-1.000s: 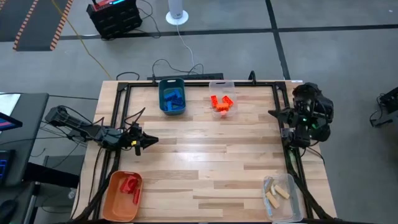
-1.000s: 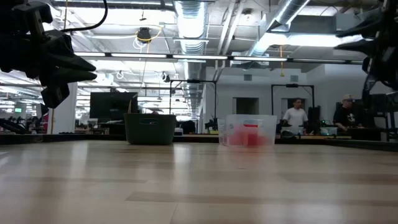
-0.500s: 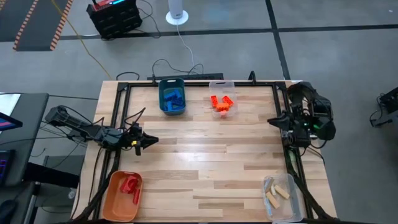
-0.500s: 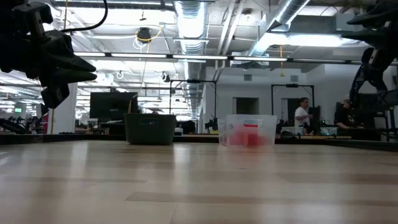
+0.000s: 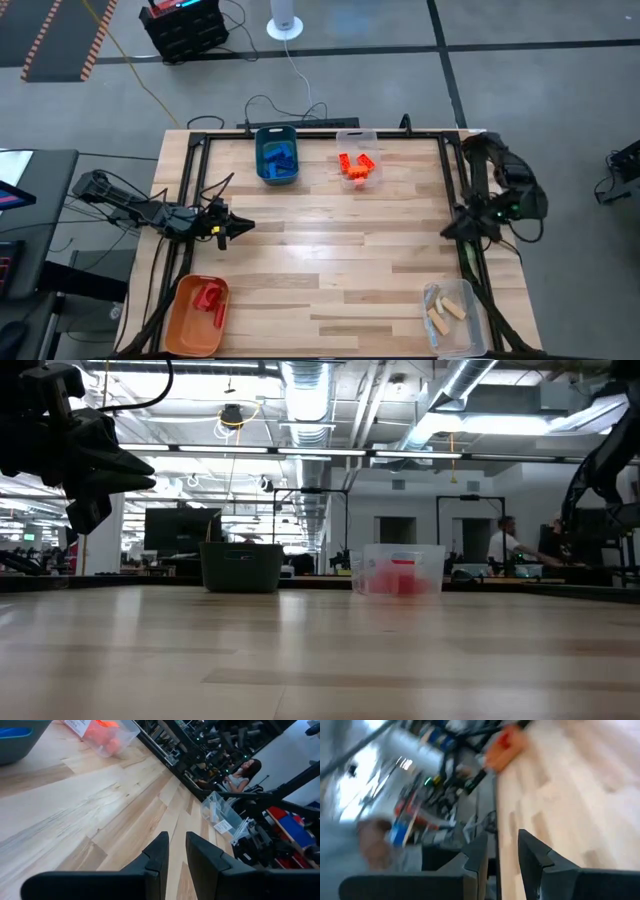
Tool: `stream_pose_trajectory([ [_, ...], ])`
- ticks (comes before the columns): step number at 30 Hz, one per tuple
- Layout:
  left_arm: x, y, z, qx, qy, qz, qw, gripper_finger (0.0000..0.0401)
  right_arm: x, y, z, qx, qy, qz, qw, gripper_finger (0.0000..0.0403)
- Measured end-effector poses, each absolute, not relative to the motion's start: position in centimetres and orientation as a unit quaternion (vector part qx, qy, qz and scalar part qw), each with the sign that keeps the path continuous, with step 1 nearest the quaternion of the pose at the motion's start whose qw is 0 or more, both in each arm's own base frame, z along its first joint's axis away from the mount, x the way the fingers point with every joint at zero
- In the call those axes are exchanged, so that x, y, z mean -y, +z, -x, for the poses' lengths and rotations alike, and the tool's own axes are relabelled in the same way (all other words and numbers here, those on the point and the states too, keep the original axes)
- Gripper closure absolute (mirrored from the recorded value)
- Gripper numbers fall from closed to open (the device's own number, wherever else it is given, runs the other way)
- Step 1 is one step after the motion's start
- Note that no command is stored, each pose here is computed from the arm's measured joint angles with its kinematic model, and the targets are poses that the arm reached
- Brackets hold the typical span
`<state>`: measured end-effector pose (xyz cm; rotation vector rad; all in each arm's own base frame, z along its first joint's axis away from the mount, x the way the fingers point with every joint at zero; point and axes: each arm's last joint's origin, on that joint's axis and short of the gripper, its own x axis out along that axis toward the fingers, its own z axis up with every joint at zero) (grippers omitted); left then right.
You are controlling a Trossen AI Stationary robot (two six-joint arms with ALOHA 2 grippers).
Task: Sort blocks
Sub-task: Return to Home Position
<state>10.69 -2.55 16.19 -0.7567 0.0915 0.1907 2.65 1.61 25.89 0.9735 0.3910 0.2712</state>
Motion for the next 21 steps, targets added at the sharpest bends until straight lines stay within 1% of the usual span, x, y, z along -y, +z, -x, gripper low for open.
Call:
stream_pose_trajectory([
  [5, 2.5, 16.2, -10.7, -0.045, 0.093, 0.369, 0.924, 0.0342, -3.2, 26.5, -2.7, -0.148, 0.226, -0.354, 0.896, 0.0305],
  [9, 2.5, 16.2, -10.7, -0.045, 0.093, 0.369, 0.924, 0.0342, -3.3, 28.2, -2.6, -0.073, 0.285, -0.327, 0.898, 0.0304],
  [12, 2.5, 16.2, -10.7, -0.045, 0.093, 0.369, 0.924, 0.0342, -3.4, 30.3, -2.2, 0.033, 0.383, -0.293, 0.875, 0.0304],
  [14, 2.5, 16.2, -10.7, -0.045, 0.093, 0.368, 0.924, 0.0342, -3.3, 31.5, -1.8, 0.126, 0.452, -0.251, 0.847, 0.0304],
  [16, 2.5, 16.2, -10.7, -0.045, 0.093, 0.369, 0.924, 0.0342, -3.1, 32.2, -1.3, 0.197, 0.497, -0.209, 0.819, 0.0304],
  [18, 2.5, 16.2, -10.7, -0.045, 0.093, 0.368, 0.924, 0.0342, -3.2, 32.2, -1.2, 0.216, 0.52, -0.176, 0.807, 0.0304],
  [21, 2.5, 16.2, -10.7, -0.045, 0.093, 0.368, 0.924, 0.0342, -3.8, 31.3, -1.2, 0.18, 0.535, -0.143, 0.813, 0.0304],
])
